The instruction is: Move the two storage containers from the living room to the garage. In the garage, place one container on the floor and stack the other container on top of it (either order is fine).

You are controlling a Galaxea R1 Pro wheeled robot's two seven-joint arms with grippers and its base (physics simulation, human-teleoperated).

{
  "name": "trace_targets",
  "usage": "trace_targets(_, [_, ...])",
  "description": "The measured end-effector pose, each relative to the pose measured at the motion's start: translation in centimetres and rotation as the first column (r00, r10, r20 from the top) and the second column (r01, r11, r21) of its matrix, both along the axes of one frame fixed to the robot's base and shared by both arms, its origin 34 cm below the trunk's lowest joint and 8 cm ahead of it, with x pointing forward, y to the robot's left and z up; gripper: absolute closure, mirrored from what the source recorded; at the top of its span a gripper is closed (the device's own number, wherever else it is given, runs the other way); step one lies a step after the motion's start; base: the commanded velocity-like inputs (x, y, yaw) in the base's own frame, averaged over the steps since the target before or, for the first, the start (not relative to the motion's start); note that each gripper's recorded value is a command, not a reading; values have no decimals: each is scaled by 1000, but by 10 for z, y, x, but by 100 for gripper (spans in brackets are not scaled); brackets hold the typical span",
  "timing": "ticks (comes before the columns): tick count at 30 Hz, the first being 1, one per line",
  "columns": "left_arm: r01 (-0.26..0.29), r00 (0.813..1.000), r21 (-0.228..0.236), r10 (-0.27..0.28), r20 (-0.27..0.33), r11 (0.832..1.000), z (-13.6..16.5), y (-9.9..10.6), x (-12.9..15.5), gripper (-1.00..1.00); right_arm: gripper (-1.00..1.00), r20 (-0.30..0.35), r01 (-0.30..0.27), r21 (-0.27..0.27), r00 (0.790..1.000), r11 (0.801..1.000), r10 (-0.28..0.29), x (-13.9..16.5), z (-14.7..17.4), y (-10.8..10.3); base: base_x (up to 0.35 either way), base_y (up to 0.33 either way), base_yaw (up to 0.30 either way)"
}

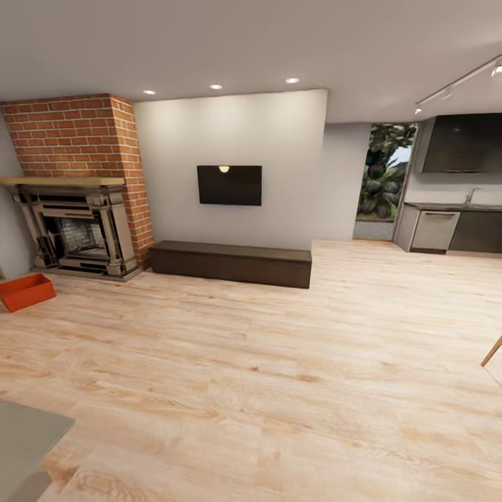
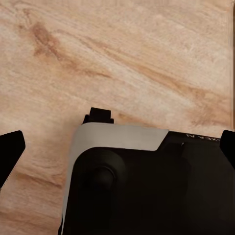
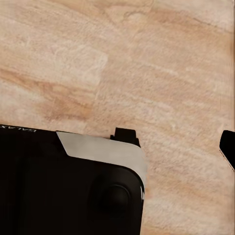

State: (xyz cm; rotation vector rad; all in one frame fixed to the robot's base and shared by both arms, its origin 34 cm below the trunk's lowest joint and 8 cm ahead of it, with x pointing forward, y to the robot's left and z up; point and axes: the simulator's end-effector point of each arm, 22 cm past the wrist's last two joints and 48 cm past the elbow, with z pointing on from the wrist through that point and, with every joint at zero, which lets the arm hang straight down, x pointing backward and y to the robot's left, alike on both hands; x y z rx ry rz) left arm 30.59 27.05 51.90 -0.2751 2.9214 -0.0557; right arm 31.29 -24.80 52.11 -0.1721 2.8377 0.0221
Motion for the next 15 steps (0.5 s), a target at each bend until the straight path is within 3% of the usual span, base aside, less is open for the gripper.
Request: trace_targets(15, [0,1000,0,0,1,1000,0,0,0,-100,-100,2,2,-1,1000,1000,-2,1,0,-1,321,0,0])
